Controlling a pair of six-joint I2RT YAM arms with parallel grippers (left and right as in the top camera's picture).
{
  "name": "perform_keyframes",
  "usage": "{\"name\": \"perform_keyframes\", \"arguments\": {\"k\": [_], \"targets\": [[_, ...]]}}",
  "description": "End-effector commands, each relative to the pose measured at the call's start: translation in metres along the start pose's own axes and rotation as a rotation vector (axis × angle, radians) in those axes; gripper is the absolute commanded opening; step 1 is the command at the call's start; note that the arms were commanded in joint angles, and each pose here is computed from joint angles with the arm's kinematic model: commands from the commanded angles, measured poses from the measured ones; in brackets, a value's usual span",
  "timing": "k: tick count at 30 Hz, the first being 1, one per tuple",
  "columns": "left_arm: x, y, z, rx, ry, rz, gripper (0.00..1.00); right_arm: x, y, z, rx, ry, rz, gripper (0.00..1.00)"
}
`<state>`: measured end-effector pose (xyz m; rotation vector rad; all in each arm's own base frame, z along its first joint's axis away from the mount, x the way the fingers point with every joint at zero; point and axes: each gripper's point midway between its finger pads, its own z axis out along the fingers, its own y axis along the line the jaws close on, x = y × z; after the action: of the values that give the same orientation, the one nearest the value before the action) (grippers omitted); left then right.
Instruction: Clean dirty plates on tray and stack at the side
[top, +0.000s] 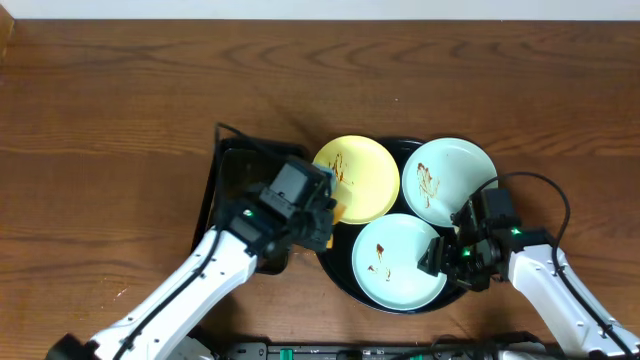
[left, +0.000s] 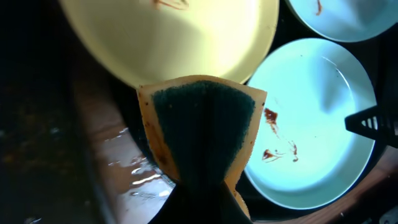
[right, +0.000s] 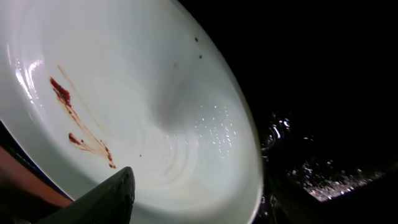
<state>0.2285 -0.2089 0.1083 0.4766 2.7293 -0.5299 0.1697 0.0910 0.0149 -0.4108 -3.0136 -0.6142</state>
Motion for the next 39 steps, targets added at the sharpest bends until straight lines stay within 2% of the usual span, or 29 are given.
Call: {"name": "perform_keyframes", "arguments": {"k": [1, 2, 4, 8, 11, 12, 13, 14, 15, 16, 17, 19, 20, 22, 25, 35, 36, 39], "targets": [[0.0, -0.019, 0.009, 0.049, 0.014, -0.005, 0.08, -0.001, 0.006, 0.001, -0.028, -0.004, -0.006, 0.35], [0.001, -0.025, 0.013, 0.068, 0.021, 0.003, 0.08, -0.003, 0.007, 0.001, -0.031, -0.012, 0.001, 0.28], [0.003, -0.038, 0.019, 0.106, 0.033, 0.019, 0.07, -0.005, 0.008, 0.001, -0.036, -0.021, 0.007, 0.27], [0.008, -0.054, 0.031, 0.131, 0.055, 0.027, 0.07, -0.005, 0.008, 0.001, -0.035, -0.02, 0.007, 0.09], [0.013, -0.066, 0.036, 0.158, 0.069, 0.033, 0.08, -0.004, 0.008, 0.001, -0.034, -0.017, 0.008, 0.02], [0.014, -0.07, 0.037, 0.162, 0.07, 0.035, 0.08, -0.004, 0.008, 0.001, -0.034, -0.017, 0.008, 0.02], [0.015, -0.073, 0.037, 0.167, 0.072, 0.04, 0.07, -0.004, 0.008, 0.001, -0.034, -0.017, 0.008, 0.05], [0.017, -0.076, 0.038, 0.171, 0.074, 0.045, 0.07, -0.005, 0.008, 0.001, -0.034, -0.018, 0.008, 0.14], [0.018, -0.081, 0.038, 0.179, 0.075, 0.043, 0.07, -0.004, 0.008, 0.001, -0.034, -0.017, 0.008, 0.09], [0.019, -0.082, 0.038, 0.181, 0.076, 0.045, 0.08, -0.004, 0.008, 0.001, -0.034, -0.017, 0.009, 0.09], [0.02, -0.084, 0.038, 0.182, 0.078, 0.046, 0.07, -0.004, 0.007, 0.002, -0.035, -0.018, 0.008, 0.16], [0.021, -0.085, 0.038, 0.184, 0.081, 0.047, 0.07, -0.004, 0.006, 0.004, -0.036, -0.02, 0.016, 0.37], [0.022, -0.086, 0.038, 0.184, 0.082, 0.043, 0.07, -0.003, 0.005, 0.005, -0.037, -0.022, 0.027, 0.38], [0.021, -0.086, 0.038, 0.185, 0.081, 0.04, 0.07, -0.003, 0.005, 0.007, -0.038, -0.024, 0.052, 0.34], [0.02, -0.086, 0.038, 0.188, 0.077, 0.034, 0.08, -0.003, 0.003, 0.009, -0.04, -0.025, 0.089, 0.36], [0.02, -0.087, 0.039, 0.188, 0.076, 0.034, 0.08, -0.001, -0.003, 0.022, -0.053, -0.044, 0.162, 0.08], [0.02, -0.087, 0.039, 0.188, 0.077, 0.034, 0.07, 0.0, -0.004, 0.023, -0.051, -0.042, 0.169, 0.01], [0.02, -0.086, 0.042, 0.185, 0.082, 0.03, 0.07, 0.004, -0.007, 0.025, -0.046, -0.034, 0.179, 0.01]]}}
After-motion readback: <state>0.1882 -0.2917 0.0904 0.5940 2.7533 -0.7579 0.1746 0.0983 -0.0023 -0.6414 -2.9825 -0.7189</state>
